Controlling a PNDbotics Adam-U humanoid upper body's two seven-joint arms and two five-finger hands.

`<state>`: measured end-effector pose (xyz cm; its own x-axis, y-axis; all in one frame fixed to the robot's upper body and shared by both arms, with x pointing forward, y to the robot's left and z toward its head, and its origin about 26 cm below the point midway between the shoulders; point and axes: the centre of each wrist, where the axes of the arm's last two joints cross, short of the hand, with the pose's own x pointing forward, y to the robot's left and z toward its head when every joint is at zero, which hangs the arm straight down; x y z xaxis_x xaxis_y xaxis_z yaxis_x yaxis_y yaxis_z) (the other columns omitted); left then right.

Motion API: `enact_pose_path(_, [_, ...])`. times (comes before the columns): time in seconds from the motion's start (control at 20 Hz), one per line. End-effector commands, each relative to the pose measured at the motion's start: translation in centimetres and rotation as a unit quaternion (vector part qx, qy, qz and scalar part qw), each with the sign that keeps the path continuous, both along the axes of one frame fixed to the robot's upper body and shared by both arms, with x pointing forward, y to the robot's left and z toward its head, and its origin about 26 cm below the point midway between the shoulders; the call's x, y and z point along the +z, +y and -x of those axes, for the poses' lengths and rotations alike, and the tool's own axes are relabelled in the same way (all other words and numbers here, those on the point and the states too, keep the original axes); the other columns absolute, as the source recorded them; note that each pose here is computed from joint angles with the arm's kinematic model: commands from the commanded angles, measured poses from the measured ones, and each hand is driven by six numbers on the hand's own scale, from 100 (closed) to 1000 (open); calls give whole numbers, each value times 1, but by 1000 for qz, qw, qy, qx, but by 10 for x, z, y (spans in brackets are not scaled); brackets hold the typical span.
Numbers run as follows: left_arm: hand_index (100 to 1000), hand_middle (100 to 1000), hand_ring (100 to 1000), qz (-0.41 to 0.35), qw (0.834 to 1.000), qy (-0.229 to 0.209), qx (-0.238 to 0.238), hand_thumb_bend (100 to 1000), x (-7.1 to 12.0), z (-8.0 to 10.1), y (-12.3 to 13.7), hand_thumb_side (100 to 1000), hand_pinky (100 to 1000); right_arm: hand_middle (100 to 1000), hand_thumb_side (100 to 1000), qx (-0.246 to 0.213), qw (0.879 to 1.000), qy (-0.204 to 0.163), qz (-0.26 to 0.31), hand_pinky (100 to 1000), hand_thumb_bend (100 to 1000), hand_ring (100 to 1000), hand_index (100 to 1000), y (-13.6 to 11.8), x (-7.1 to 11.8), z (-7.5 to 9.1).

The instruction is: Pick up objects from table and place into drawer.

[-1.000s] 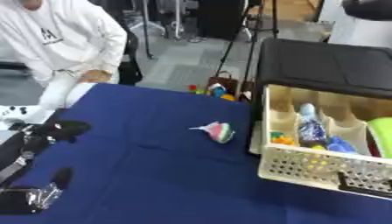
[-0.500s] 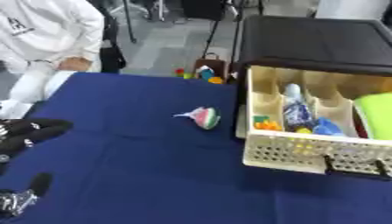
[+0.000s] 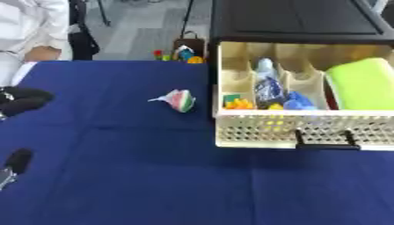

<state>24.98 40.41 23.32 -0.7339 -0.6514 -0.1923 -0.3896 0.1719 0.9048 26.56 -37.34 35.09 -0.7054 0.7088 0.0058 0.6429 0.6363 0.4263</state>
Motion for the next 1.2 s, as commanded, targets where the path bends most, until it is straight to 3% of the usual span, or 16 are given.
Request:
enact_pose_path(0.05, [991, 850, 841, -26, 1000, 0, 11, 100, 21, -7, 6, 749, 660, 690, 1000, 5, 999, -29, 14, 678, 100, 763, 780, -3, 9, 7])
enact_pose_path(0.7, [983, 870, 855, 21, 999, -4, 47, 100, 54, -43, 63, 773, 658, 708, 1000, 59, 993, -89, 46, 675, 100, 753, 779, -6, 12, 9])
enact_pose_path(1.2, [989, 880, 862, 34, 998, 9, 51, 100, 60, -65, 80, 798, 661, 671, 1000, 88, 988, -119, 46, 670, 100, 747, 776, -2, 19, 9])
